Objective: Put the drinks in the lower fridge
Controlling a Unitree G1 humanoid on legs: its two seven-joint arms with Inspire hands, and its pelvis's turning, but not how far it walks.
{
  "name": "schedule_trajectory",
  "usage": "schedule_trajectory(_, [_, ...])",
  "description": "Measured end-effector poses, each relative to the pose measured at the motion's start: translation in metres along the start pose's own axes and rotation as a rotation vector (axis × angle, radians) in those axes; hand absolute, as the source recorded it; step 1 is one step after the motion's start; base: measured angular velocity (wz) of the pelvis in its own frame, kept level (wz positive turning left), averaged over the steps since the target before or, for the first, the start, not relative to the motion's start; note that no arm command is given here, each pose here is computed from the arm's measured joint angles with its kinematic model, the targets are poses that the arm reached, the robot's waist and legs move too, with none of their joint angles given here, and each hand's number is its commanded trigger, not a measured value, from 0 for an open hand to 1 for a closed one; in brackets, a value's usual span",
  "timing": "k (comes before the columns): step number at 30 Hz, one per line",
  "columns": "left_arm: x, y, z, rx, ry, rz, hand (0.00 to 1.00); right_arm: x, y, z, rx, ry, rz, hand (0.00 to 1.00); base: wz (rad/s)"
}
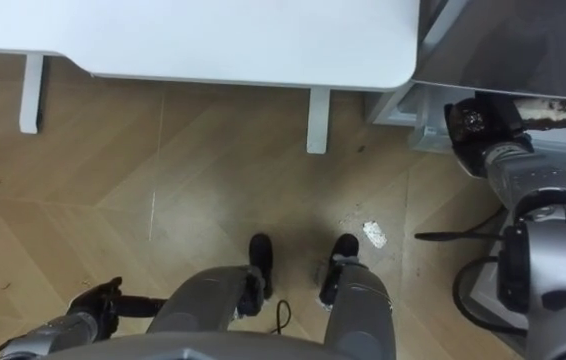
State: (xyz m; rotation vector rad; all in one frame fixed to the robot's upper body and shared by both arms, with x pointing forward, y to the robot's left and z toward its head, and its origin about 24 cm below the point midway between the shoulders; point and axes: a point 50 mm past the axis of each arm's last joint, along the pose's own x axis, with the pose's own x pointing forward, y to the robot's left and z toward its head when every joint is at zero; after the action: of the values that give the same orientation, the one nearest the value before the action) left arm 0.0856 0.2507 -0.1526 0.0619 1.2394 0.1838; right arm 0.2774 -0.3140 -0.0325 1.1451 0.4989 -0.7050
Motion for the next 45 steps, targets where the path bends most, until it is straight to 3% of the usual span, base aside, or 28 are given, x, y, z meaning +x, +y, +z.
schedule_trajectory(15, [0.000,0.000,-0.005,-0.019,0.018,0.033,0.00,-0.002,0.021,0.016,0.008,-0.049,-0.031,0.00,0.00])
schedule_trajectory(31, [-0.001,0.000,0.002,-0.018,-0.009,0.067,0.00,-0.008,0.020,0.039,0.014,-0.127,-0.171,0.00,-0.01])
schedule_trajectory(32, [-0.001,0.000,0.002,-0.018,-0.012,0.066,0.00,-0.008,0.020,0.039,0.014,-0.126,-0.174,0.24,0.00])
schedule_trajectory(33, [-0.001,0.000,0.003,-0.018,-0.016,0.065,0.00,-0.008,0.020,0.039,0.015,-0.127,-0.176,1.00,0.00])
schedule_trajectory(45, [-0.001,-0.001,0.001,-0.010,-0.010,0.057,0.00,-0.008,0.015,0.038,0.014,-0.121,-0.189,1.00,-0.04])
